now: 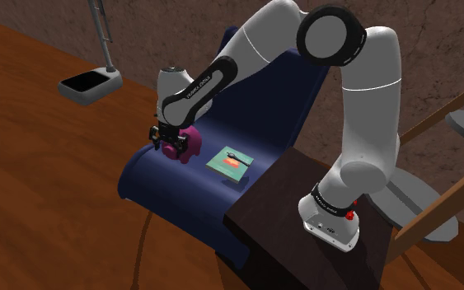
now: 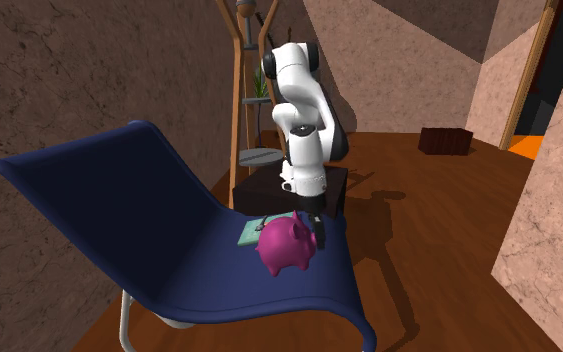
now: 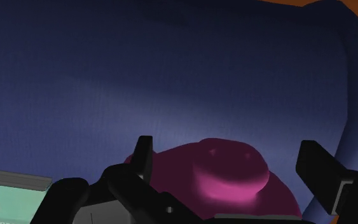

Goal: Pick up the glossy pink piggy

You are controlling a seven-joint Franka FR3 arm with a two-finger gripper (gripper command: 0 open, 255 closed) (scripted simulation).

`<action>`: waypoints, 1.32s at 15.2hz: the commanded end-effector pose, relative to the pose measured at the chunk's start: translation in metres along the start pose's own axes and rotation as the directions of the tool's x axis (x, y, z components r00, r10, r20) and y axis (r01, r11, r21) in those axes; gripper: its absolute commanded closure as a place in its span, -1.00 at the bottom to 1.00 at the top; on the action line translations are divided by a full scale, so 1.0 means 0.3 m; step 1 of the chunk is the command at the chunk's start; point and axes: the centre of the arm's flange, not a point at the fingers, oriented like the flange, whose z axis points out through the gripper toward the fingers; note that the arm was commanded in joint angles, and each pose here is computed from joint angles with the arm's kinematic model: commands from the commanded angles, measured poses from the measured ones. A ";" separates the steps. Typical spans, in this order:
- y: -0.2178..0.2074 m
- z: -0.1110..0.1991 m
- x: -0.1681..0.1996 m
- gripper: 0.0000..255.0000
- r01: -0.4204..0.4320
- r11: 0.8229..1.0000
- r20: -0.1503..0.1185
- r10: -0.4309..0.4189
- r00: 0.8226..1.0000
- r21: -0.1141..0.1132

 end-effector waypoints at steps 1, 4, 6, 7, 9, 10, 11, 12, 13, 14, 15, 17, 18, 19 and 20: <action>0.000 0.016 0.004 -1.00 0.000 1.000 0.000 0.000 1.000 0.000; 0.001 0.016 0.005 1.00 0.000 1.000 0.000 0.000 1.000 0.000; 0.000 0.016 0.004 1.00 0.000 1.000 0.000 0.000 1.000 0.000; 0.000 0.015 0.004 1.00 0.000 1.000 0.000 0.000 1.000 0.000; 0.000 0.016 0.004 1.00 0.000 1.000 0.000 0.000 1.000 0.000; -0.001 0.016 0.004 1.00 0.000 1.000 0.000 0.000 1.000 0.000; 0.000 0.016 0.004 1.00 0.000 1.000 0.000 0.000 1.000 0.000; -0.001 -0.001 0.001 1.00 0.000 1.000 0.000 0.000 1.000 0.000; -0.001 -0.018 -0.002 1.00 0.000 1.000 0.000 0.000 1.000 0.000; -0.002 -0.036 -0.005 1.00 0.000 1.000 0.000 0.000 1.000 0.000; -0.003 -0.053 -0.007 1.00 0.000 1.000 0.000 0.000 1.000 0.000; -0.005 -0.088 -0.013 1.00 0.000 1.000 0.000 0.000 1.000 0.000; -0.005 -0.105 -0.016 1.00 0.000 1.000 0.000 0.000 1.000 0.000; -0.006 -0.122 -0.019 1.00 0.000 1.000 0.000 0.000 1.000 0.000; -0.007 -0.140 -0.022 1.00 0.000 1.000 0.000 0.000 1.000 0.000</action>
